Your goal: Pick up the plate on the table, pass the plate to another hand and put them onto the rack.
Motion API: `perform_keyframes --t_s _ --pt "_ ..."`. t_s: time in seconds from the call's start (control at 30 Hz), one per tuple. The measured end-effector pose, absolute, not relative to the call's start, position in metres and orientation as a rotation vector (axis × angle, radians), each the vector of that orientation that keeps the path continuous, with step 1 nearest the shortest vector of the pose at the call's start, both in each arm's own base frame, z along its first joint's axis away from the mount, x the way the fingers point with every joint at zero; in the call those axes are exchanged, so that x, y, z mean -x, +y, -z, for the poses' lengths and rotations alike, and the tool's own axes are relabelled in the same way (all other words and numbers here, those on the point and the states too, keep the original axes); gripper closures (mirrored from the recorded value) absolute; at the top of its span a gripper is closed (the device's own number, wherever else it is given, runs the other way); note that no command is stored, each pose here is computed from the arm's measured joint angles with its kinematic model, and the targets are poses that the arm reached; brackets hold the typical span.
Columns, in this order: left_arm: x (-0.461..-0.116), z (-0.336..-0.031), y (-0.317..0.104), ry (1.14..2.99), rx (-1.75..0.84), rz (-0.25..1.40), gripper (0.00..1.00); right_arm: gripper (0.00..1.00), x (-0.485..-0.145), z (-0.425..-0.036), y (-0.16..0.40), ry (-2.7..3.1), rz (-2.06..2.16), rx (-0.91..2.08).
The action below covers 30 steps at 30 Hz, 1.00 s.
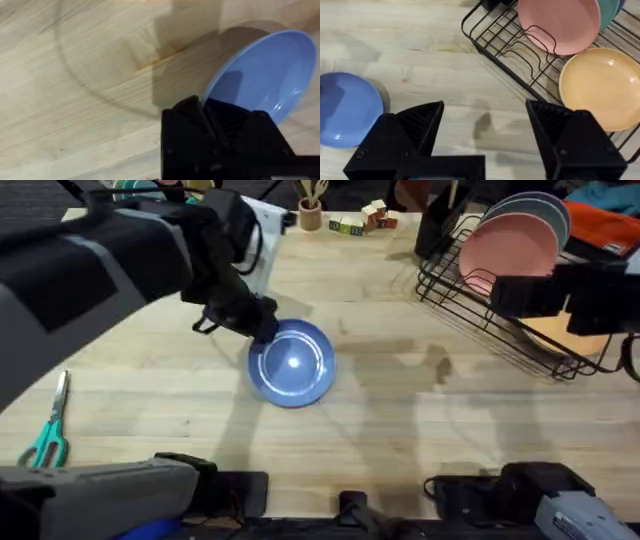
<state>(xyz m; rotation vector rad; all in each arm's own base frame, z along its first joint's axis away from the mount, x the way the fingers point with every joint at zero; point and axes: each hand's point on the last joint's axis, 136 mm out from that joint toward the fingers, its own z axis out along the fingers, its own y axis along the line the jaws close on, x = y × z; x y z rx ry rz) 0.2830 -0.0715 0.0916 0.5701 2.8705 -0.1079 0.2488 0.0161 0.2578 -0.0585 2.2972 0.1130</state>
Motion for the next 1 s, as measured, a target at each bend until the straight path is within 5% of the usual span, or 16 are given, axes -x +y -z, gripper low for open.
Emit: perform_keyframes --t_s 0.3,1.0 --pt "-0.301 -0.108 -0.063 2.849 -0.327 0.201 0.960 0.006 -0.258 -0.259 0.016 2.284 -0.133 0.015" --pt "-0.363 -0.202 -0.091 2.587 0.022 0.461 0.960 0.005 -0.309 -0.261 0.033 2.230 -0.383 -0.204"
